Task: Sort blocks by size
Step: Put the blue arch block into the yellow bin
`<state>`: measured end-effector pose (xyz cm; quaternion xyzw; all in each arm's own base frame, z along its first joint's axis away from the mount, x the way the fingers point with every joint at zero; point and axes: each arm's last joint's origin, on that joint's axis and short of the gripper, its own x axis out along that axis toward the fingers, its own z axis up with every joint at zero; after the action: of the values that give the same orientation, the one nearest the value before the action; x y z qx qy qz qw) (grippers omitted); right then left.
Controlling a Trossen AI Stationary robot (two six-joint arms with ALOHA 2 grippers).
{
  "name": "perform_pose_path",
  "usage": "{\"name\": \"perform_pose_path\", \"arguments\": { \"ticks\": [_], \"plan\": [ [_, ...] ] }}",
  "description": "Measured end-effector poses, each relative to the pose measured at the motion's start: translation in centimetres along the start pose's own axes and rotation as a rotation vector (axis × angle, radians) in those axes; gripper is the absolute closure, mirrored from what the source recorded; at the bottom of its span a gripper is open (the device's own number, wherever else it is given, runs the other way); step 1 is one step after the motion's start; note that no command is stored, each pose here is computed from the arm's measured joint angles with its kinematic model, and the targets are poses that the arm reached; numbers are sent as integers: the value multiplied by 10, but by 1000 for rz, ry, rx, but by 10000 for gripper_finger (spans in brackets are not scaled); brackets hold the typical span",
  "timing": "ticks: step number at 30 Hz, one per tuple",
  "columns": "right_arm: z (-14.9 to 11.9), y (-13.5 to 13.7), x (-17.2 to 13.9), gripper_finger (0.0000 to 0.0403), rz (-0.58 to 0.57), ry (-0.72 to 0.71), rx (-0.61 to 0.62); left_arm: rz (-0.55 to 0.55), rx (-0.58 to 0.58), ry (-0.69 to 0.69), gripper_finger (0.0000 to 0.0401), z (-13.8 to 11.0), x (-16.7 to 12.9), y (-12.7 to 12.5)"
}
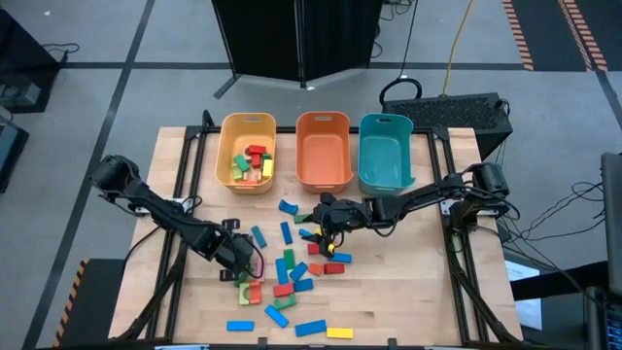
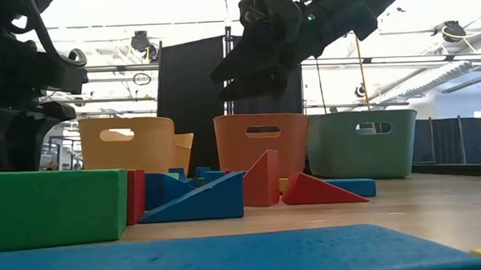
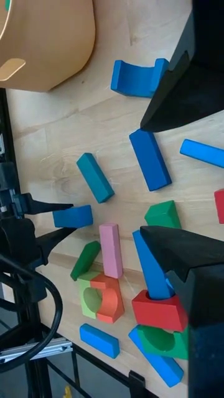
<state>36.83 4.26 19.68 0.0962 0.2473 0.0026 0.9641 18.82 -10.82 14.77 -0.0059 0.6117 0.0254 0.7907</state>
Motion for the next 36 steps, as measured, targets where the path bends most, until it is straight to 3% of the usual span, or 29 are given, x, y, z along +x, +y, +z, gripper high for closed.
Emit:
{"name": "perform_pose_path", "arguments": {
  "ticks": [24,30,36],
  "plan": [
    [0,0,0,156,1,0,0,-2,-24,-15,258,14,-8,6],
    [0,0,0,156,1,1,0,45,-50,-24,257,25,-19,11],
    [-1,0,0,156,-2,14,-1,21,-63,-97,256,34,-38,19]
  ]
}}
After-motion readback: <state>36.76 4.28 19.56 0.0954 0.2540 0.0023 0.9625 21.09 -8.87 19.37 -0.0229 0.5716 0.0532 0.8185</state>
